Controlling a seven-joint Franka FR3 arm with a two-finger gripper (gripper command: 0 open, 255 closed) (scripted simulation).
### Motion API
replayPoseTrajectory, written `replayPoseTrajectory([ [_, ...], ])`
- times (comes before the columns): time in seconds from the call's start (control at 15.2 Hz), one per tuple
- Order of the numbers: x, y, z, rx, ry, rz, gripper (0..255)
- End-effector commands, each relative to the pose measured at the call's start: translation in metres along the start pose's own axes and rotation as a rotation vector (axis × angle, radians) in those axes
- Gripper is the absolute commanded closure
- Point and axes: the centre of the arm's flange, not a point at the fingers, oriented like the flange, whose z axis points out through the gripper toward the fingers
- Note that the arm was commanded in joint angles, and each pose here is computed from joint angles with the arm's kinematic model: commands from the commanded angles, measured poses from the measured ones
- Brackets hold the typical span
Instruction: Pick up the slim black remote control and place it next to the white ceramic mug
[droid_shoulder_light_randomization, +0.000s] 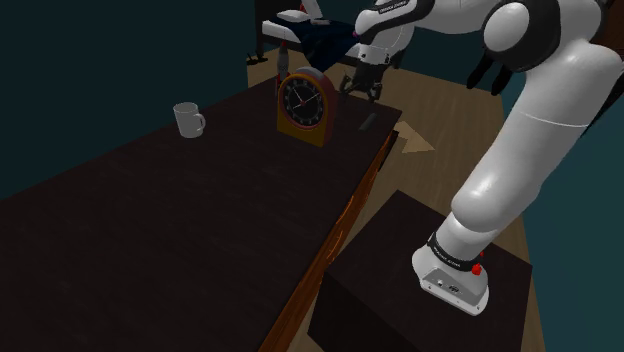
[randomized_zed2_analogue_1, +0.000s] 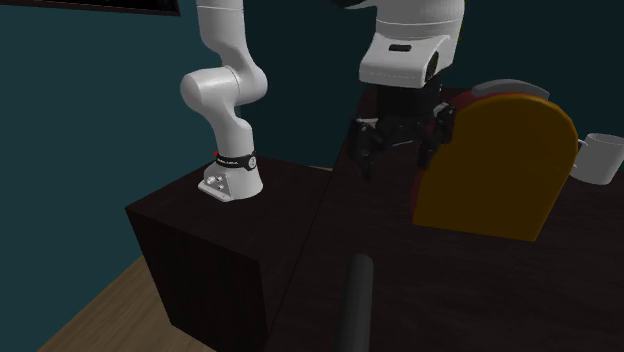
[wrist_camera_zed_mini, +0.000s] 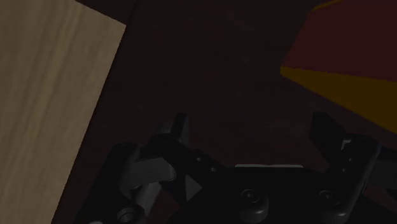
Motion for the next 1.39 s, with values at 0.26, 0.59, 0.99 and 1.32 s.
replayPoseTrajectory([
  [0.26,0.071,0.043,0.023,0.005,-0.016,0.211,0],
  [0.59,0.116,0.089,0.043,0.009,-0.029,0.386,0],
  [0.99,0.138,0.117,0.071,0.011,-0.037,0.484,0],
  [1.32,0.137,0.117,0.095,0.011,-0.037,0.484,0],
])
